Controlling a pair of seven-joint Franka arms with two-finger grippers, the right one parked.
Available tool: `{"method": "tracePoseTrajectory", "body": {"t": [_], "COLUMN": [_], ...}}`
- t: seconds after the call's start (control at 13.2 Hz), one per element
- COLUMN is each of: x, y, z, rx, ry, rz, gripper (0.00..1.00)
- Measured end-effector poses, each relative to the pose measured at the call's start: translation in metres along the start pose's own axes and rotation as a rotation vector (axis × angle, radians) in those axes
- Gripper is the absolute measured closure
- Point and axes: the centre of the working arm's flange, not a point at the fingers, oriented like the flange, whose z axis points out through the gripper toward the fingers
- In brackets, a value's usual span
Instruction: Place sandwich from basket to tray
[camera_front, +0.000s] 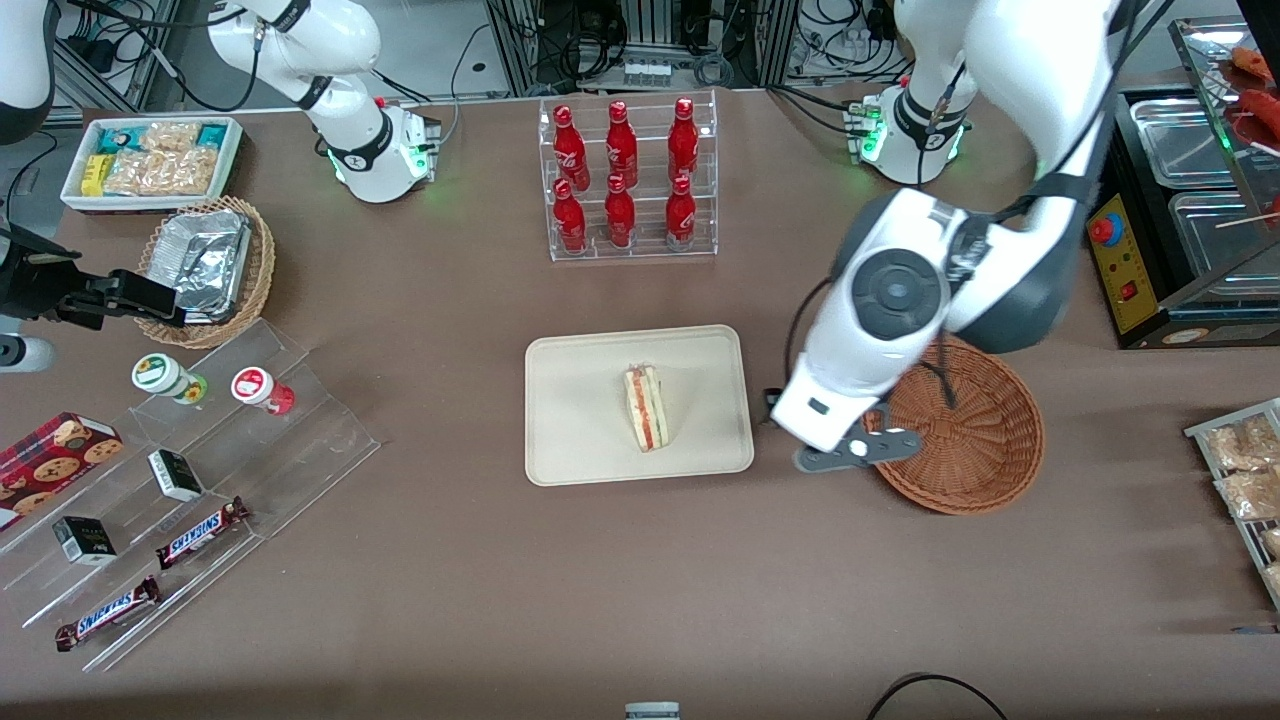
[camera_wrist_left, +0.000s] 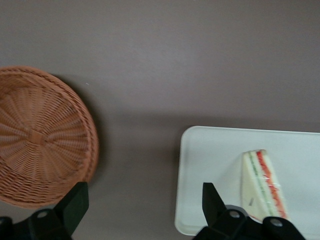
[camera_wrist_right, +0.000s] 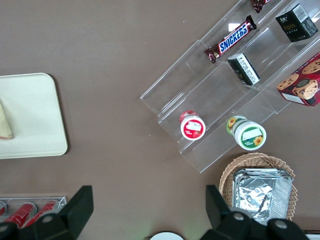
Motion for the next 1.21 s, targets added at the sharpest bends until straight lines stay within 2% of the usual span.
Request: {"method": "tracePoseTrajectory", "body": {"t": [0.23, 0.53, 0.91, 1.21], "x": [0.018, 0.024, 0.016, -0.001], "y": [-0.063, -0.129, -0.157, -0.205], "z": [-0.016, -0.043, -0.051, -0.057], "rx": [-0.010, -0.023, -0.006, 0.020], "ry": [-0.041, -0.075, -0.103, -0.120], "rz": [0.103, 0.158, 0.167, 0.173], "gripper": [0.00, 0.00, 0.00, 0.00]}}
